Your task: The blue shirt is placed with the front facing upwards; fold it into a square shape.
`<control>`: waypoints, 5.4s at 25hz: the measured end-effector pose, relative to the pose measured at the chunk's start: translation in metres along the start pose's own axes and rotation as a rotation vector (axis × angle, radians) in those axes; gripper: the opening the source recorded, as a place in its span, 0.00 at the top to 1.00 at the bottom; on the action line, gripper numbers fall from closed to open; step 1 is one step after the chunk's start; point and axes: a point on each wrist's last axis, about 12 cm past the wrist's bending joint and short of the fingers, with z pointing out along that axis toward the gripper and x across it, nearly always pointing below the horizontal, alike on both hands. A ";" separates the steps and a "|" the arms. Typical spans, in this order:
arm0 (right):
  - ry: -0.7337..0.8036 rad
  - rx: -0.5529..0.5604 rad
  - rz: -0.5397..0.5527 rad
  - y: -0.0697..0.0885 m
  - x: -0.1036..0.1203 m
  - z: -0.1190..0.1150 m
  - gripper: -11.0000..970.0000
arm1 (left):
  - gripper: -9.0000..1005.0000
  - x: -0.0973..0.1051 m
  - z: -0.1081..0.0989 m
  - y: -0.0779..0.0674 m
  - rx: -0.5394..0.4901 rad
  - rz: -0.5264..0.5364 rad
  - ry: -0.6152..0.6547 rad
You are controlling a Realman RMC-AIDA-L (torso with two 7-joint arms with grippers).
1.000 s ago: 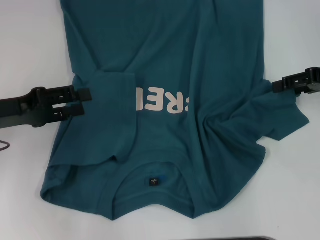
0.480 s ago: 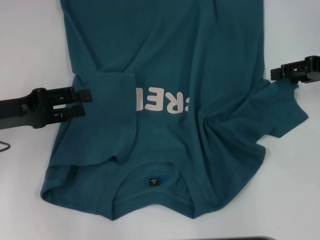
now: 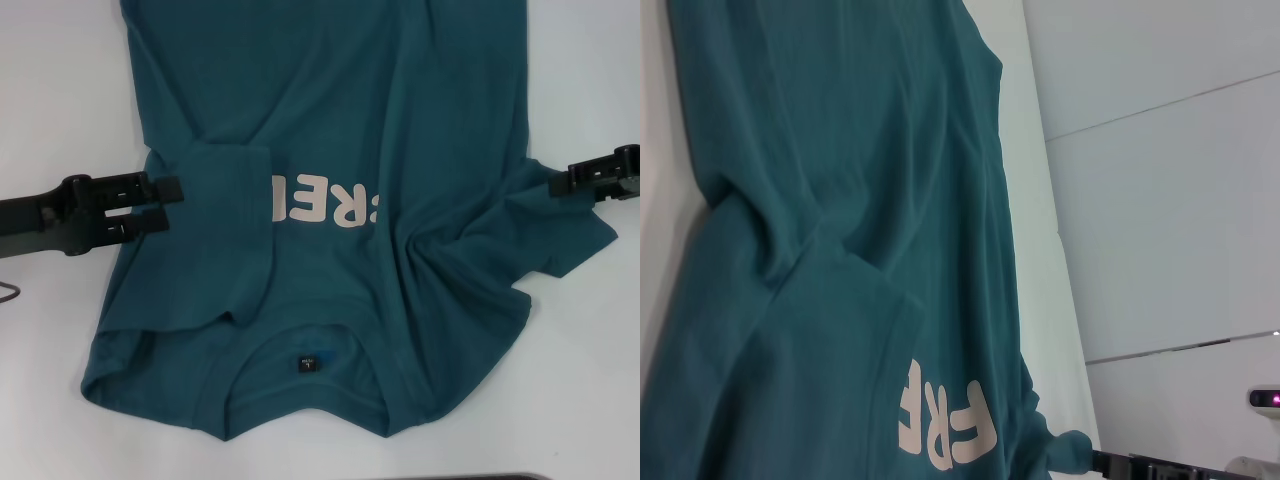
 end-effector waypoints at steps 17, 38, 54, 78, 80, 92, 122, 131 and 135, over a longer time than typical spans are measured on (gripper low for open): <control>-0.004 -0.001 -0.003 0.004 0.000 0.011 0.47 | 0.31 0.000 0.000 0.000 0.001 -0.001 0.000; 0.102 -0.015 -0.021 0.018 -0.003 -0.021 0.97 | 0.31 0.003 -0.005 0.003 0.000 -0.012 -0.010; 0.137 0.150 0.044 0.002 -0.001 -0.040 0.97 | 0.31 0.004 -0.009 0.004 -0.004 -0.024 -0.017; 0.137 0.112 0.015 0.023 -0.013 -0.041 0.97 | 0.31 0.005 -0.009 0.005 -0.010 -0.026 -0.024; 0.156 0.070 -0.012 0.032 -0.015 -0.038 0.97 | 0.31 0.004 -0.010 0.005 -0.010 -0.026 -0.024; 0.251 -0.024 -0.101 0.066 -0.035 -0.001 0.97 | 0.31 0.004 -0.017 0.007 -0.013 -0.031 -0.056; -0.006 -0.028 0.048 0.056 -0.054 0.026 0.97 | 0.31 0.000 -0.019 0.006 -0.013 -0.028 -0.066; -0.001 -0.020 0.078 0.050 -0.051 0.034 0.96 | 0.31 0.000 -0.019 0.006 -0.013 -0.030 -0.067; -0.002 -0.023 0.085 0.049 -0.050 0.034 0.96 | 0.31 0.000 -0.019 0.006 -0.013 -0.030 -0.068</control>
